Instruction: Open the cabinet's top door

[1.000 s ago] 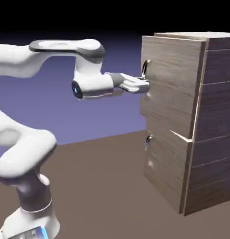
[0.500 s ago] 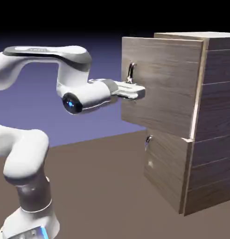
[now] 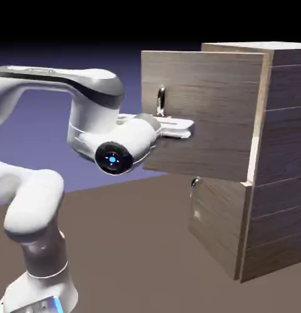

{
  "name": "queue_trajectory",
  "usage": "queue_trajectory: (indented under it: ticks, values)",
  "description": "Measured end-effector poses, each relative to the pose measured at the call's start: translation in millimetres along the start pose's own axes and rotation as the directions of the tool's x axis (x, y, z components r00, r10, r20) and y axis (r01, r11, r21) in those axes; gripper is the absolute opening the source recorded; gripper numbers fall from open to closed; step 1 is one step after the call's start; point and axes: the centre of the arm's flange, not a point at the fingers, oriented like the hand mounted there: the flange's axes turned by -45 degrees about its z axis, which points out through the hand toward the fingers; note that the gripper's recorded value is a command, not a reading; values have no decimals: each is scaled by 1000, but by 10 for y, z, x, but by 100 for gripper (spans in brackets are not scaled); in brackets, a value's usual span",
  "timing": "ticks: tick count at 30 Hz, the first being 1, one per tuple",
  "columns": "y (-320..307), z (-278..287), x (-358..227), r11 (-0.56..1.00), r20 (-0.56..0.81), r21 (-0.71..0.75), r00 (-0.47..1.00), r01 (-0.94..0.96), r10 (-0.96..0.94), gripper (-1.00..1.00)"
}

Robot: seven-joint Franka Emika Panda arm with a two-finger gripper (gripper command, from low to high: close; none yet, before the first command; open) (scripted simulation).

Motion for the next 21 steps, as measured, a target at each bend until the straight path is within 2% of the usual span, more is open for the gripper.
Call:
queue_trajectory:
  ticks: [13,21]
  values:
    - [-743,-799,-1,923,0,-386,1000,0,0,-100]
    - [-1183,-1057,-1,836,0,-549,1000,0,0,-100]
